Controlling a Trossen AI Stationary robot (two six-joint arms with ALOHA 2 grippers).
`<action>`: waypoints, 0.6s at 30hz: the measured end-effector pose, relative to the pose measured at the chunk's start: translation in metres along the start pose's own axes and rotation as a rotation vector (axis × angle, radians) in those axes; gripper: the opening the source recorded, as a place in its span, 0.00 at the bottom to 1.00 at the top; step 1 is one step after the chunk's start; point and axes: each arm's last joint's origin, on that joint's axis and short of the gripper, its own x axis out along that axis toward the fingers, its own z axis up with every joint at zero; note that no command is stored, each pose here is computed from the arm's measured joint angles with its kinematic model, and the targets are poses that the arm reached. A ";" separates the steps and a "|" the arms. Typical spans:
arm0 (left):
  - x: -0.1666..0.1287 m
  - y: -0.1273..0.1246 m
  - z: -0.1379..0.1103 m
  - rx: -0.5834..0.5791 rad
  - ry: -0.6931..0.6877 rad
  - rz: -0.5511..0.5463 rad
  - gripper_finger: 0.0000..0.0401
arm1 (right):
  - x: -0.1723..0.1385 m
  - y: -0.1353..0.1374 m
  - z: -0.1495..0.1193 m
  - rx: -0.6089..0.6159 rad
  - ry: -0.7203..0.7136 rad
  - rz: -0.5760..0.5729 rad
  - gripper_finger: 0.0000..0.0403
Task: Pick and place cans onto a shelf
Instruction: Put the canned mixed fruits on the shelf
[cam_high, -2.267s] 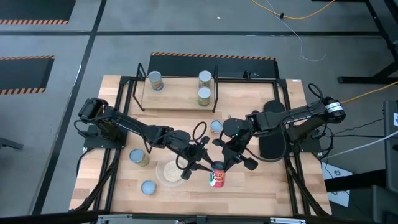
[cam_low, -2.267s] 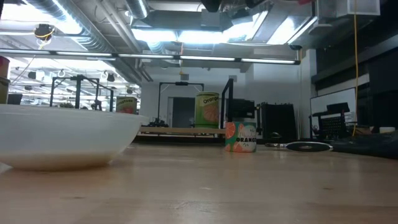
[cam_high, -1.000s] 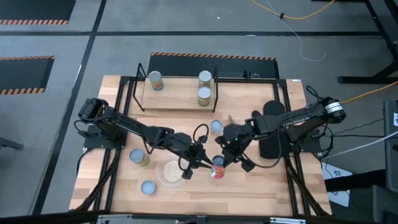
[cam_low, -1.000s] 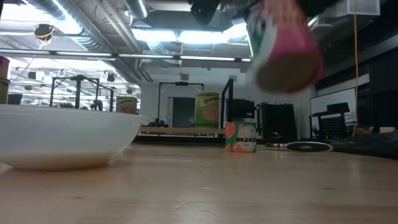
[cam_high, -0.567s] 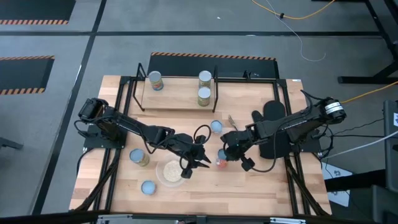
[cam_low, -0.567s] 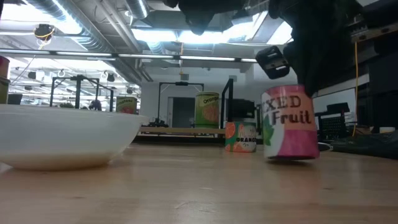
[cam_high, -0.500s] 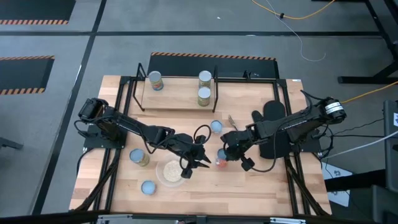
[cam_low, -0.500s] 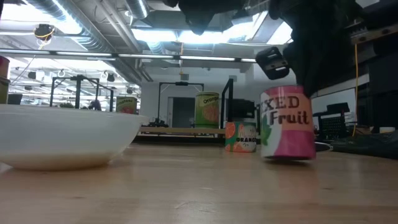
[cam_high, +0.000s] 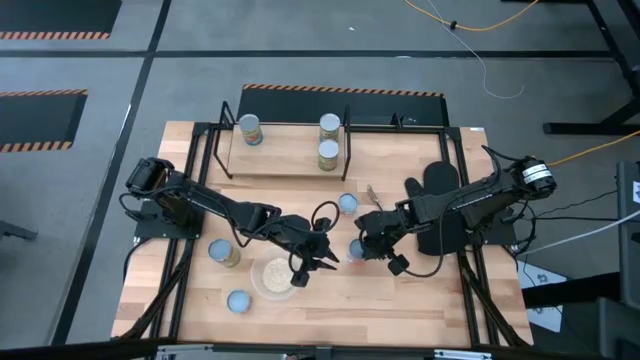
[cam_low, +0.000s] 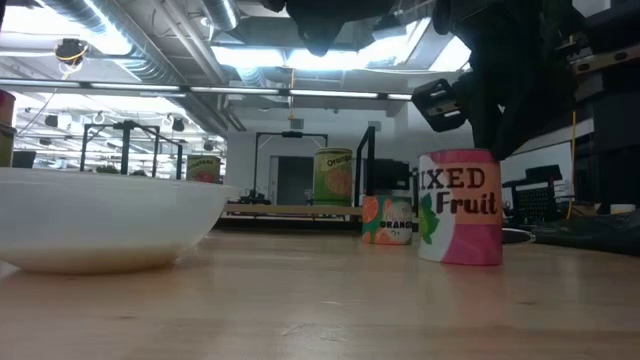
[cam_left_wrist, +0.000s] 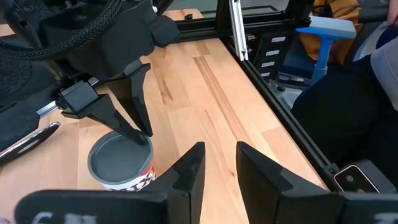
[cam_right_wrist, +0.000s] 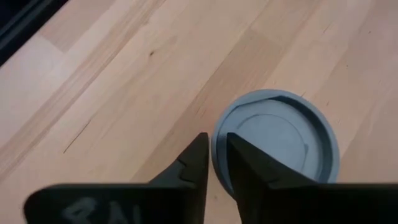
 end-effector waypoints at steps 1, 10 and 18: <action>0.000 0.000 0.000 0.000 0.000 0.000 0.21 | 0.000 0.000 0.000 0.000 -0.001 0.000 0.16; 0.000 0.000 0.002 0.003 -0.026 0.004 0.21 | -0.010 0.000 0.011 0.006 -0.004 0.017 0.18; -0.001 0.003 0.011 0.002 -0.115 0.130 0.20 | -0.065 0.009 0.030 -0.016 -0.090 0.007 0.18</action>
